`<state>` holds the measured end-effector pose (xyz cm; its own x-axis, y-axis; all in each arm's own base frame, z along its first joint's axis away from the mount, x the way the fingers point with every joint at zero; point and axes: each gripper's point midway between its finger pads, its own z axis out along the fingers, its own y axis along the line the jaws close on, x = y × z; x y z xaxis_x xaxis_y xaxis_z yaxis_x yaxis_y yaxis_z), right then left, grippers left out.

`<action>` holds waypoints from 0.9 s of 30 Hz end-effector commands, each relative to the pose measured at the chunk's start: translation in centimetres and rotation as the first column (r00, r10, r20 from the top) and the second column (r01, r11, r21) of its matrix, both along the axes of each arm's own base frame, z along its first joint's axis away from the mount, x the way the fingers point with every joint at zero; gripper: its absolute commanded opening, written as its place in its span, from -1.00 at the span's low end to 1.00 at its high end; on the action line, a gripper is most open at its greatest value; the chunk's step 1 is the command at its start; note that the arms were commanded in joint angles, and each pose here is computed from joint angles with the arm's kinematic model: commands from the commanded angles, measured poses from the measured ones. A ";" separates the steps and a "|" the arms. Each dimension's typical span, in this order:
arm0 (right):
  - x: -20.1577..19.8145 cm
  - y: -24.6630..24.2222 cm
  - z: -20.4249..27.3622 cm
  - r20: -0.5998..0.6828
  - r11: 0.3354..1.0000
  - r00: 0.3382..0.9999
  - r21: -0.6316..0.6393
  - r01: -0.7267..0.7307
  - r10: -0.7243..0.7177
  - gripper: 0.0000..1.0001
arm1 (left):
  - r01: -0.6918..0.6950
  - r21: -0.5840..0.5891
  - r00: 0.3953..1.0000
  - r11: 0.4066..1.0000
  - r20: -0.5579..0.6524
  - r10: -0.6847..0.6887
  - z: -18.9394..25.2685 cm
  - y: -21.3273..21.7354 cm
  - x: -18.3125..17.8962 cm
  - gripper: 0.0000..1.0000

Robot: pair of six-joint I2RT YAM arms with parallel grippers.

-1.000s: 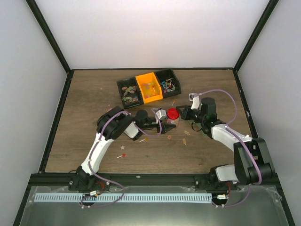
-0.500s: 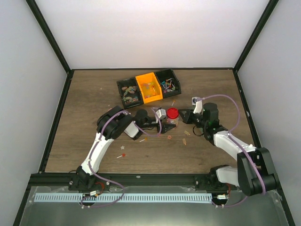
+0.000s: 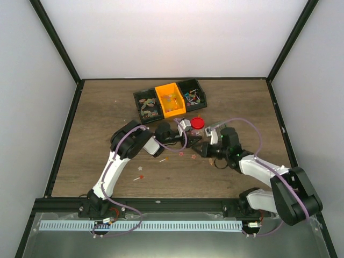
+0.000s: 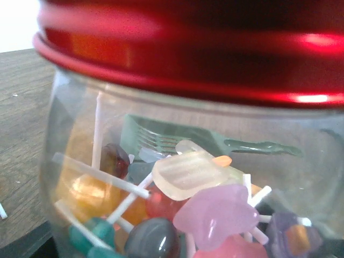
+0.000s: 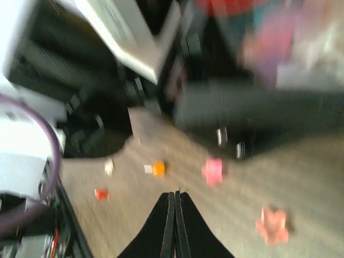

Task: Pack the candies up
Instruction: Screw the box lid onto the packing bottle.

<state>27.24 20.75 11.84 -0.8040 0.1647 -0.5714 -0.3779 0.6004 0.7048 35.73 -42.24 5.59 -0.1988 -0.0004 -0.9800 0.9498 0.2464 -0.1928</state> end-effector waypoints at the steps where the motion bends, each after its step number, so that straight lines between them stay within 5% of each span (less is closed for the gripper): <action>1: -4.4 0.8 -2.8 -0.183 0.994 0.977 0.012 -0.109 0.109 -0.99 | -0.023 0.215 0.963 0.976 -0.259 0.080 -9.4 1.6 -1.3 0.28; 6: -4.3 0.2 -2.0 -0.155 0.996 0.985 -0.015 -0.085 0.082 -0.99 | -0.030 0.207 0.965 0.978 -0.248 0.082 -9.1 1.7 -1.4 0.32; 19: -1.5 -2.6 1.3 -0.059 0.998 0.998 -0.061 -0.002 -0.002 -0.98 | -0.045 0.170 0.980 0.984 -0.183 0.077 -7.2 2.6 -2.4 0.88; 27: -1.1 -4.0 2.7 -0.009 0.995 0.998 -0.070 0.065 -0.066 -0.99 | -0.048 0.134 0.990 0.990 -0.129 0.065 -5.2 3.0 -3.5 1.00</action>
<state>25.29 17.52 12.44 -0.8431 0.1548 -0.5151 -0.3056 0.6502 0.6956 34.38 -40.72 4.71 -0.2004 0.0131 -0.9796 0.9328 0.3084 -0.1867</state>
